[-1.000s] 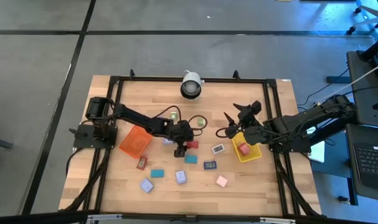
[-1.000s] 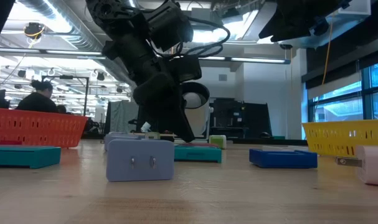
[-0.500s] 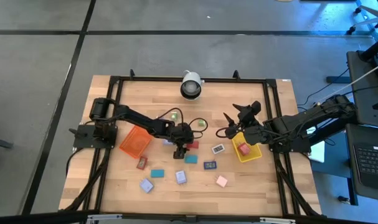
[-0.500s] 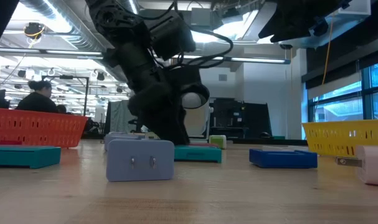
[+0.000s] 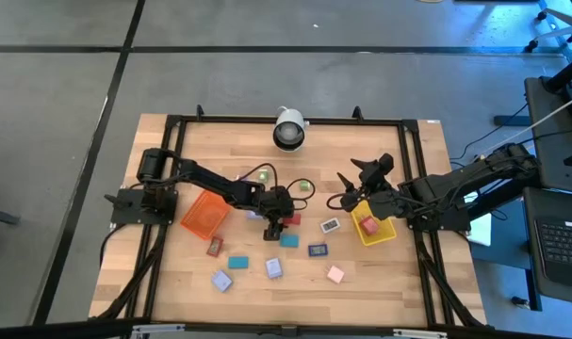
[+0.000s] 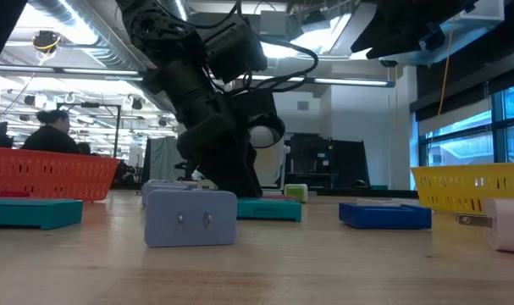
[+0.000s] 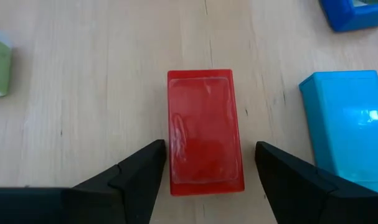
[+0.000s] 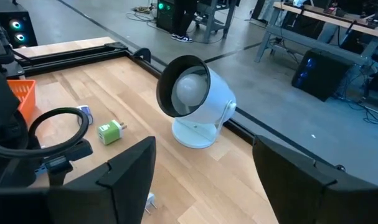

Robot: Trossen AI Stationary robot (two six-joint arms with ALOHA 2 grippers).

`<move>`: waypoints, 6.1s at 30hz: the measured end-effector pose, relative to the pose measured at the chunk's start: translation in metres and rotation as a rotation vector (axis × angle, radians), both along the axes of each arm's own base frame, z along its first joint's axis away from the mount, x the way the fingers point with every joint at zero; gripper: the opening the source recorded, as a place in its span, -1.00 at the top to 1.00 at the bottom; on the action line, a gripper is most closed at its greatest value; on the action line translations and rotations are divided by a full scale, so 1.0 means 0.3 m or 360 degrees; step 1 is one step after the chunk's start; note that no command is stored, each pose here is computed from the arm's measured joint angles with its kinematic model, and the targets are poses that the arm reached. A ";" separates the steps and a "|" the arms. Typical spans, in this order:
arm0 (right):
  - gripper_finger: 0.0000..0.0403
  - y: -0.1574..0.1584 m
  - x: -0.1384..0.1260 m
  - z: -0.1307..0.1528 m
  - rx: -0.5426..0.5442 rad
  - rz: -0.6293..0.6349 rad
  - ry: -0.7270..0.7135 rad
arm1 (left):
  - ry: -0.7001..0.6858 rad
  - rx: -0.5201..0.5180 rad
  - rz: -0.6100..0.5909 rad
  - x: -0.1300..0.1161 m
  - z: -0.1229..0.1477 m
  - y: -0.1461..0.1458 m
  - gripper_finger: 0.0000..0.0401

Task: Pick & Place Office items
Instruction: Put the right red digital clock into the orange basket

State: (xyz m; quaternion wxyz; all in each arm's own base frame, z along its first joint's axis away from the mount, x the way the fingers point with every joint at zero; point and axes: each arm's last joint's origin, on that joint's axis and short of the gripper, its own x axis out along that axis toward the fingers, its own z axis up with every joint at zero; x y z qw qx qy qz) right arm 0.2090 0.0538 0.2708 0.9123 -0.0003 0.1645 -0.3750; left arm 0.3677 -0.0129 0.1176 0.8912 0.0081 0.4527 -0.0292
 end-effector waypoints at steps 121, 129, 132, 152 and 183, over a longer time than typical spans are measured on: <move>-0.33 0.006 0.005 -0.002 0.0055 0.0111 0.0037 | 0.0124 -0.0150 0.0568 -0.774 0.445 0.082 0.23; -0.33 0.007 0.006 -0.001 0.0058 0.0126 0.0039 | 0.0169 -0.0248 0.0630 -0.800 0.372 0.076 0.20; -0.33 0.007 0.007 -0.001 0.0059 0.0126 0.0036 | 0.0131 -0.0284 0.0647 -0.785 0.372 0.071 0.23; -0.33 0.010 0.009 -0.001 0.0051 0.0185 0.0076 | 0.0364 -0.0362 0.0935 -0.770 0.269 -0.008 0.20; -0.33 0.014 0.010 -0.004 0.0106 0.0252 0.0088 | 0.0564 -0.0349 0.1086 -0.726 0.179 -0.028 0.20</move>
